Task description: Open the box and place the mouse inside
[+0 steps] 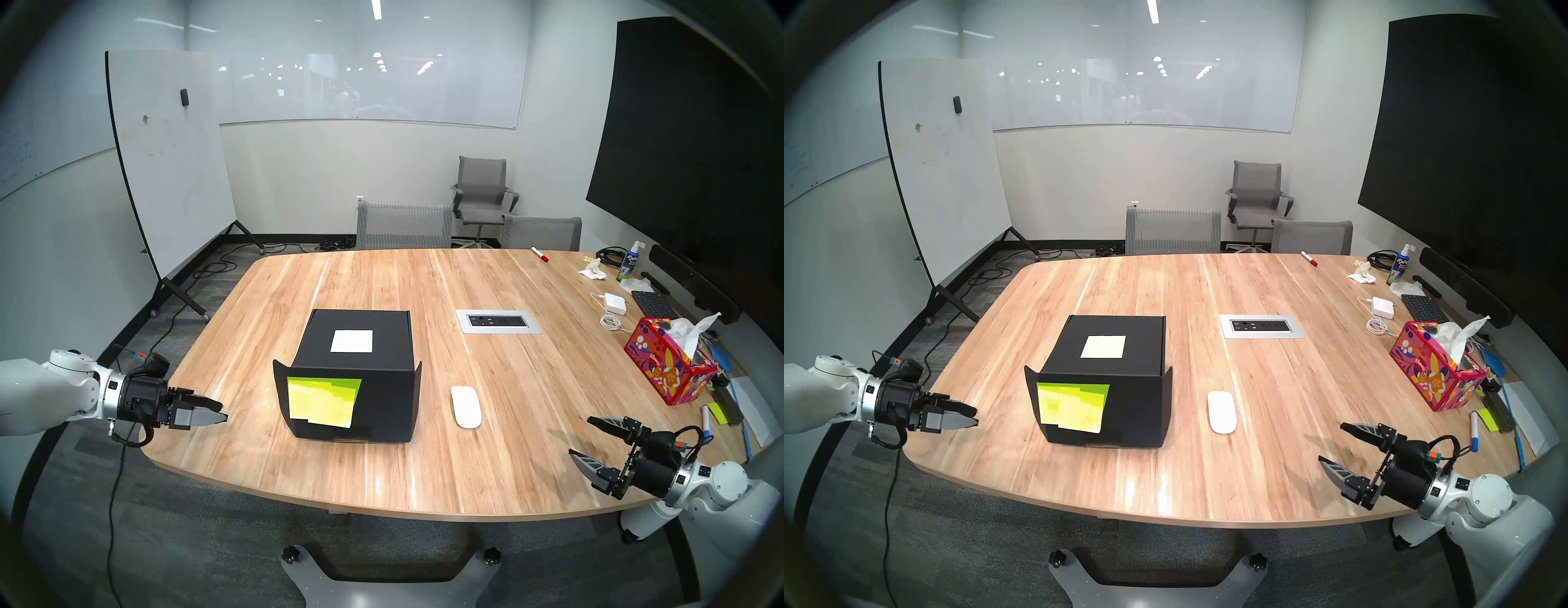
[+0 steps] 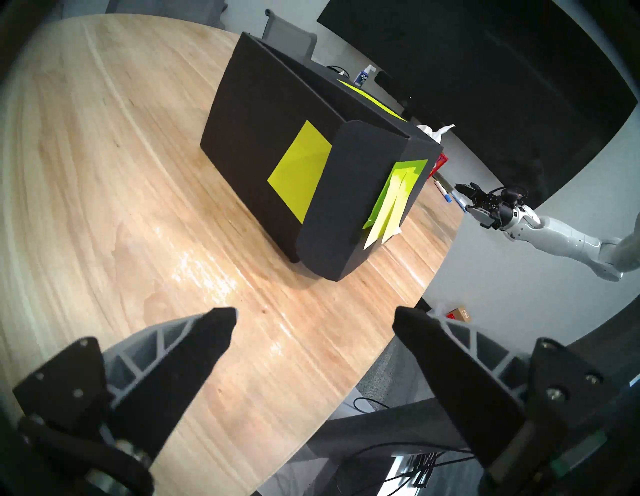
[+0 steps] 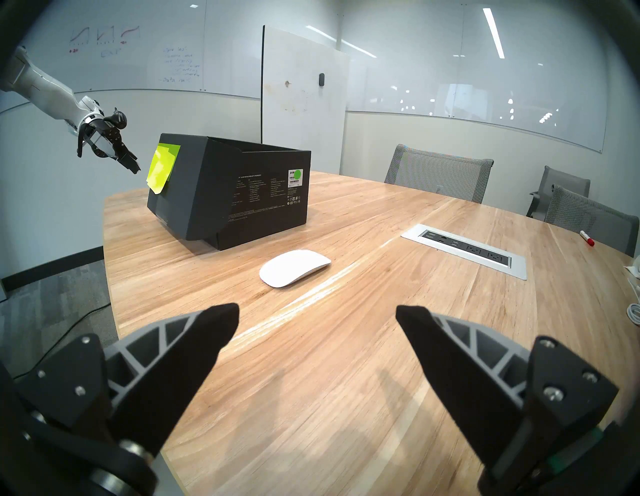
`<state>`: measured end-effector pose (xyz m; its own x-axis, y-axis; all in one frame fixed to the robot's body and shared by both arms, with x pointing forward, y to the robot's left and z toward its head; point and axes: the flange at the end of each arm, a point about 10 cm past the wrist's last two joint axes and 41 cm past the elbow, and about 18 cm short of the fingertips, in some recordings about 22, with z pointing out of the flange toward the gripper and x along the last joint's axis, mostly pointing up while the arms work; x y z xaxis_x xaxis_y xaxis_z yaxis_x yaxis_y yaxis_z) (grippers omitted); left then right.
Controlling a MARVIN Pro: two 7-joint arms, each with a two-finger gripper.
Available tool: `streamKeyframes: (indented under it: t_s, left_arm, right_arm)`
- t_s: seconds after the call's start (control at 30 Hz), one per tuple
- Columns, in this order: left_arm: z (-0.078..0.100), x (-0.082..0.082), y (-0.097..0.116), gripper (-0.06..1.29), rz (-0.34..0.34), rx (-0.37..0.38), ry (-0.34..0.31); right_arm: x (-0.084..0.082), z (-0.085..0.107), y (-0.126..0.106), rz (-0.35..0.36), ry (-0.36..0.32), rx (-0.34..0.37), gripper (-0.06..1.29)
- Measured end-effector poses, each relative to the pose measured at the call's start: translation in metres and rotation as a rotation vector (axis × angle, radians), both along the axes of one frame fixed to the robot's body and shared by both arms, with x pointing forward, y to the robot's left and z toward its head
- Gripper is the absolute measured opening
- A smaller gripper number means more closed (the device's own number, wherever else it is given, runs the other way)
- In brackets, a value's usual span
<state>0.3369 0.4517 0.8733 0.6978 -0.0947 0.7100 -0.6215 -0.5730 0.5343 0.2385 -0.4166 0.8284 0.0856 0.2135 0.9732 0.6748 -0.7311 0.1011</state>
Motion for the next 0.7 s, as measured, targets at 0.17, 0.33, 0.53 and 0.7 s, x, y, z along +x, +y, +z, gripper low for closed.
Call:
streamKeyframes:
  t_s: [0.17, 0.33, 0.53, 0.7]
  left_arm:
    - [-0.003, -0.003, -0.002, 1.24, 0.019, -0.011, -0.02]
    - [-0.004, -0.005, -0.001, 1.24, 0.023, -0.006, -0.036]
    - [-0.008, -0.007, 0.004, 1.24, 0.011, -0.014, -0.087]
    - [-0.016, -0.011, 0.009, 1.24, -0.011, -0.019, -0.124]
  right_arm:
    - [0.0, 0.0, 0.0, 0.0, 0.0, 0.0, 1.24]
    - [0.0, 0.0, 0.0, 0.0, 0.0, 0.0, 1.24]
    - [0.0, 0.0, 0.0, 0.0, 0.0, 0.0, 1.24]
    - [0.0, 0.0, 0.0, 0.0, 0.0, 0.0, 1.24]
